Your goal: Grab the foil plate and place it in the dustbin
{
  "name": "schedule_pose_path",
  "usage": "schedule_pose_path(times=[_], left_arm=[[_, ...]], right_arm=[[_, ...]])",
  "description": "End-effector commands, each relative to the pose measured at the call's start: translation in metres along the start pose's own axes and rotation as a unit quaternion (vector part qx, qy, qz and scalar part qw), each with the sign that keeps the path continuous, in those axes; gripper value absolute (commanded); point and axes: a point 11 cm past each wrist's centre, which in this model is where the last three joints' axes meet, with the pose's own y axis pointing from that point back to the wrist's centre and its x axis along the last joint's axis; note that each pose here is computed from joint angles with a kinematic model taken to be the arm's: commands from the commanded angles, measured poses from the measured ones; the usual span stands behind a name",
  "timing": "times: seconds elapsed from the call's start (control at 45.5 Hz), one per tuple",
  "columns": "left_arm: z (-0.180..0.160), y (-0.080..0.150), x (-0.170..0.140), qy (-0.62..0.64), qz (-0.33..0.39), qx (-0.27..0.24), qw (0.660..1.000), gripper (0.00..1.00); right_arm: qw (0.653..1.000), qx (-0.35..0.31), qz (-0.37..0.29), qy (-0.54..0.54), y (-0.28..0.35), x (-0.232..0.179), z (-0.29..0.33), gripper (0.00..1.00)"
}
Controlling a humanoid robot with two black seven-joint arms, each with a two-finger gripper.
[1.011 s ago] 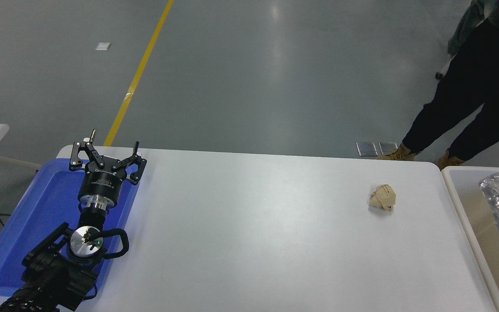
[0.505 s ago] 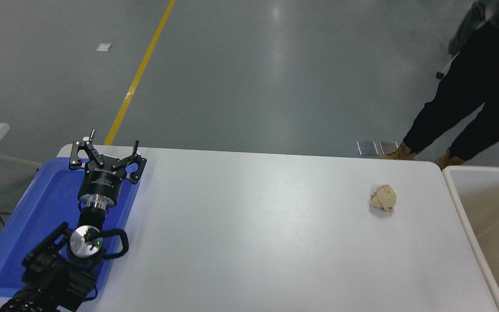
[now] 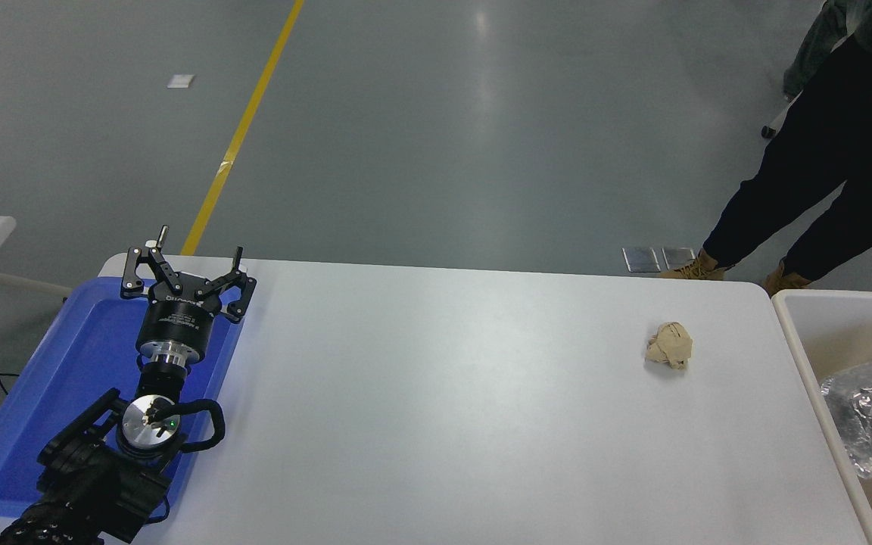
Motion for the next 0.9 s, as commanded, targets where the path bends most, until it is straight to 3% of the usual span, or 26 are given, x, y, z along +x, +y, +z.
schedule_pose_path(times=[0.0, 0.044, 0.066, 0.11, 0.132, 0.571, 0.879], left_arm=[[0.0, 0.0, 0.0, 0.0, 0.0, 0.0, 1.0, 1.0], [0.0, 0.0, 0.0, 0.0, 0.0, 0.0, 1.0, 1.0], [0.0, 0.0, 0.0, 0.0, 0.0, 0.0, 1.0, 1.0], [0.0, 0.0, 0.0, 0.0, 0.0, 0.0, 1.0, 1.0], [0.0, 0.0, 0.0, 0.0, 0.001, 0.0, 1.0, 1.0], [0.0, 0.0, 0.0, 0.0, 0.0, 0.0, 1.0, 1.0], [0.0, 0.0, 0.0, 0.0, 0.001, -0.001, 1.0, 1.0]], right_arm=[[1.0, 0.001, 0.008, -0.007, -0.002, -0.004, -0.008, 0.05], [1.0, 0.001, 0.009, -0.014, -0.002, -0.004, -0.008, 0.61], [1.0, 0.001, 0.012, -0.024, -0.002, -0.002, -0.009, 0.76], [0.999, 0.004, 0.017, -0.046, -0.002, 0.0, -0.012, 0.89], [0.998, 0.006, 0.019, -0.055, -0.003, 0.002, -0.015, 1.0], [0.994, 0.044, 0.025, -0.102, -0.006, 0.021, -0.05, 1.0], [0.988, 0.081, 0.024, -0.131, -0.001, 0.077, -0.073, 1.0]])
